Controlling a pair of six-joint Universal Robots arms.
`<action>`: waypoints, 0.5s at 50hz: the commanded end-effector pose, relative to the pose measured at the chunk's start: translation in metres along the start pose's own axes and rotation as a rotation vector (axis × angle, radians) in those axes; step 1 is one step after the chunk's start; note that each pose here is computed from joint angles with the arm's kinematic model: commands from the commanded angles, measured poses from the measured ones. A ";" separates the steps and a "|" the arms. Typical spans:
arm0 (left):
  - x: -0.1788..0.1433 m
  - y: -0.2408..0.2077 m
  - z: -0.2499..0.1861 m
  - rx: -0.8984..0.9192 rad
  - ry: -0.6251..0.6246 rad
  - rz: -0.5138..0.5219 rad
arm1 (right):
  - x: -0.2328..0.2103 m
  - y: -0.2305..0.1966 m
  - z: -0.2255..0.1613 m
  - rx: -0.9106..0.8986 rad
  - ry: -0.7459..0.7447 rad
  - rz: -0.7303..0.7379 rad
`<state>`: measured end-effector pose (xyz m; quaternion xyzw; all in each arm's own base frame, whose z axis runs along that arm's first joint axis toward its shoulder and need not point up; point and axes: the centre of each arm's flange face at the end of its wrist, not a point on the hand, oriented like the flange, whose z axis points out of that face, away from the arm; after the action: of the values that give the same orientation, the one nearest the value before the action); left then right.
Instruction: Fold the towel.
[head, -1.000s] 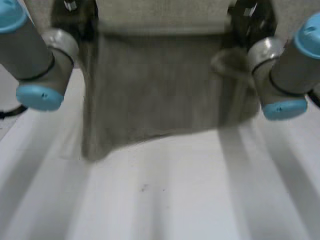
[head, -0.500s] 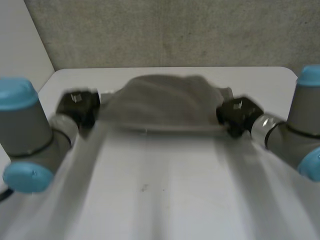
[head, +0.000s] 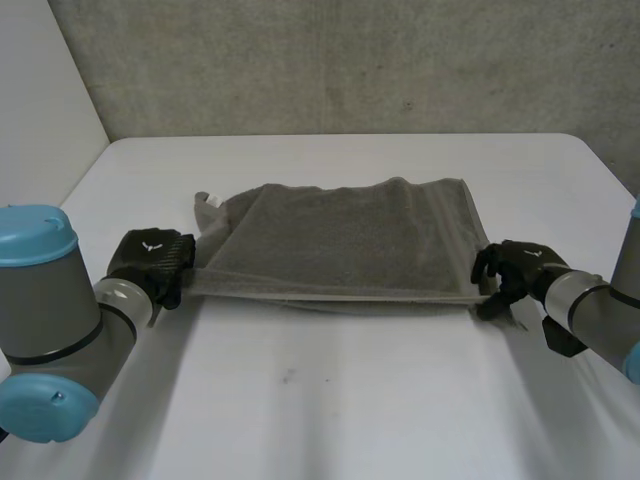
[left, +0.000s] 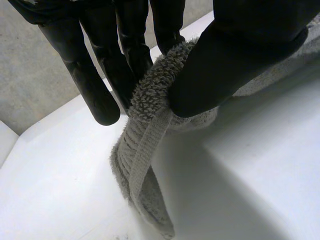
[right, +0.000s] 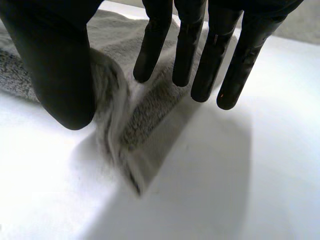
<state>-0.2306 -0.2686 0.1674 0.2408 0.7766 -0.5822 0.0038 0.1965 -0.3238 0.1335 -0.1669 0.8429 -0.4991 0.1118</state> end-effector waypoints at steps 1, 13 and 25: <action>0.001 0.004 -0.002 -0.015 0.004 0.001 | 0.009 0.007 -0.005 -0.025 0.023 0.056; 0.004 0.012 -0.005 -0.040 0.014 -0.006 | 0.013 0.008 -0.007 0.033 -0.009 0.036; -0.003 0.016 -0.007 -0.056 0.000 -0.014 | 0.016 -0.011 -0.016 0.095 0.003 -0.030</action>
<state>-0.2259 -0.2591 0.1563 0.2415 0.7907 -0.5626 0.0023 0.1808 -0.3183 0.1426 -0.1643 0.8238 -0.5271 0.1286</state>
